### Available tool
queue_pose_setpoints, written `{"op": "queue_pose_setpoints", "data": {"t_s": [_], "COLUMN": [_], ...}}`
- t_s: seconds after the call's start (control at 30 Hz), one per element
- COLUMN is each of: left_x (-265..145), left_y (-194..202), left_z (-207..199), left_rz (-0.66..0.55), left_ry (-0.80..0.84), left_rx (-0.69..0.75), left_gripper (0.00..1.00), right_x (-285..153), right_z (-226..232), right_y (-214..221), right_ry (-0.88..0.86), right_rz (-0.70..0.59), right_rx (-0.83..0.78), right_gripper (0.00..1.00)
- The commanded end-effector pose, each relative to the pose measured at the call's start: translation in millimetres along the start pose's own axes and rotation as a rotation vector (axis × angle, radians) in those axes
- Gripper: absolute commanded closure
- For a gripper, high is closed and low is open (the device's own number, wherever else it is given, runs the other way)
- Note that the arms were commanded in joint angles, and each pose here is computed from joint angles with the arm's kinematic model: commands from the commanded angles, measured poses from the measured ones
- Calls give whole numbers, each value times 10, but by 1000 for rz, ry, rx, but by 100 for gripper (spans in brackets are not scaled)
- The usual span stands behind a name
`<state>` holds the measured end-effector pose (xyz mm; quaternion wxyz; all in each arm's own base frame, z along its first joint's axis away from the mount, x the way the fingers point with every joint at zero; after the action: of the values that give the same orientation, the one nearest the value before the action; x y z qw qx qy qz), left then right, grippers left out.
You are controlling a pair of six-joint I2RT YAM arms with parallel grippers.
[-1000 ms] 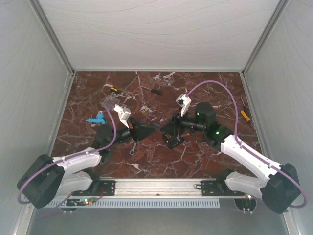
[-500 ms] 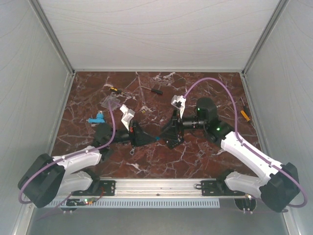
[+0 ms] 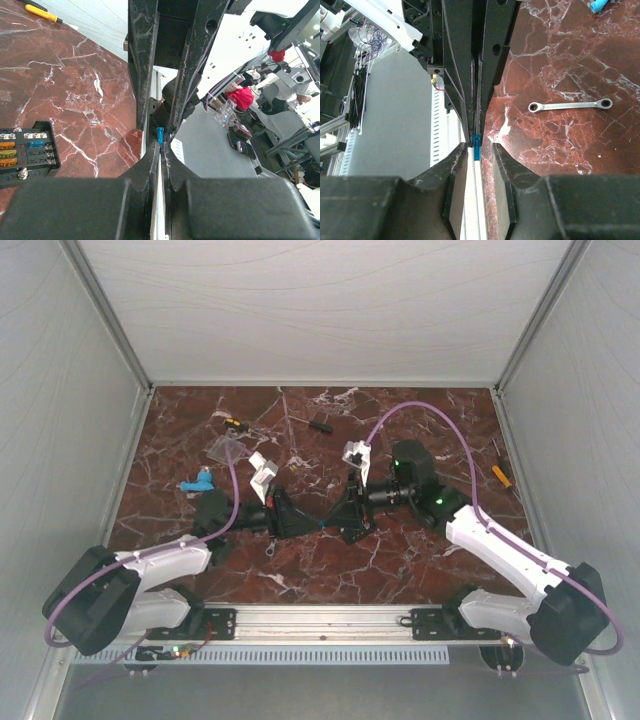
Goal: Snap on the fuse box
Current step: Pick up the fuse from the center of the board.
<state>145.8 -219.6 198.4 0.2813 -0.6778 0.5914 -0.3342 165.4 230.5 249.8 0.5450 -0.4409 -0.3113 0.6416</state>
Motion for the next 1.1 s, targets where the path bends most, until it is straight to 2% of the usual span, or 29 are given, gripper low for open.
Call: {"op": "queue_pose_setpoints", "data": {"t_s": [0.0,0.27,0.63,0.73,0.87,0.9,1.0,1.07], "left_x": [69,82,88,86,86,85,83,85], "left_y": [-209,-194,-199,-198,-174,-165,-134,-106], "left_z": [-101,-82,-85,-85,-30,-7,98,237], "left_rz": [-41,-38,-44,-46,-49,-51,-66,-71], "left_ry": [61,61,70,66,30,15,-66,-176], "left_rx": [81,59,45,43,25,14,-37,-109], "left_gripper": [100,100,100,100,100,99,84,79], "right_x": [13,42,51,45,21,10,-39,-87], "right_z": [66,86,67,67,50,37,-40,-123], "right_y": [-135,-127,-97,-92,-90,-88,-39,19], "right_ry": [-29,-53,-49,-43,0,23,141,250], "right_rz": [-14,-6,12,14,11,12,24,44], "right_rx": [-55,-56,-53,-55,-62,-63,-41,-16], "right_gripper": [79,90,92,100,100,100,100,100]}}
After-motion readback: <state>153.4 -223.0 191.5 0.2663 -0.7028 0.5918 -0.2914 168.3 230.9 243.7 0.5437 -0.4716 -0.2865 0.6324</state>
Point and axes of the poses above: each gripper's point midway between its finger pads, its own x axis out along the fingers, its own z axis along the line the jaws close on, y = z × x, the point moved 7 cm from there along -x, back along the fingers, and after that the axes turned 1 degree about -x, right-handed, at the moved point
